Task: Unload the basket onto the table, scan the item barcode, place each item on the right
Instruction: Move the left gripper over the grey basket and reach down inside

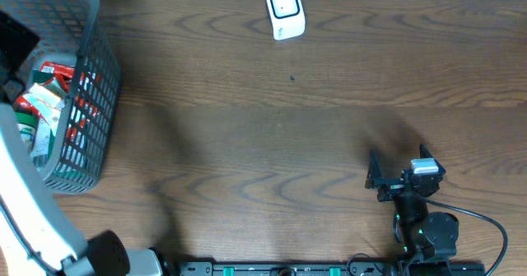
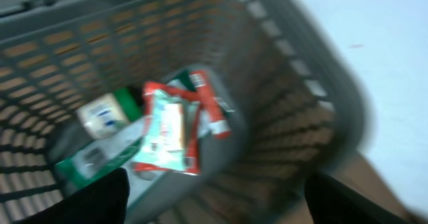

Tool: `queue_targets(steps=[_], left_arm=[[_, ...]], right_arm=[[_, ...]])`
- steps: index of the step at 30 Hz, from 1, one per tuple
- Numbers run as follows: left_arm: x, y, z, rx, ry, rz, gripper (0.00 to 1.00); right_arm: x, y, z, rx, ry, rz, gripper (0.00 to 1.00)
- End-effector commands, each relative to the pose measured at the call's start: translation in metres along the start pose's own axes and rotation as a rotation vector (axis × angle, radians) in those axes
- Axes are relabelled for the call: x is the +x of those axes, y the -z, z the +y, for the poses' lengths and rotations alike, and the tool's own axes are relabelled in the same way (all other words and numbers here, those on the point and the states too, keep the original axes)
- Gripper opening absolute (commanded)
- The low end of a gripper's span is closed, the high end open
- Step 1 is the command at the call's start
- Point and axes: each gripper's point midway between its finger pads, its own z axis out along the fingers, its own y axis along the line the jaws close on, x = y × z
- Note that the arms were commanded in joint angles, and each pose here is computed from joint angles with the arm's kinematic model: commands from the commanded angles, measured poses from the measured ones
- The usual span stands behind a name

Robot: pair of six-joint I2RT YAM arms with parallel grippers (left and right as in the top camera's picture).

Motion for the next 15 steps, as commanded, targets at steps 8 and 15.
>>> queue_targets(steps=[8, 15], left_arm=[[0.038, -0.091, 0.05, -0.236, 0.018, 0.245, 0.9], [0.065, -0.14, 0.058, -0.296, 0.0, 0.364, 0.9]], right_arm=[[0.001, 0.0, 0.001, -0.004, 0.008, 0.004, 0.99], [0.001, 0.0, 0.001, -0.004, 0.008, 0.004, 0.99]])
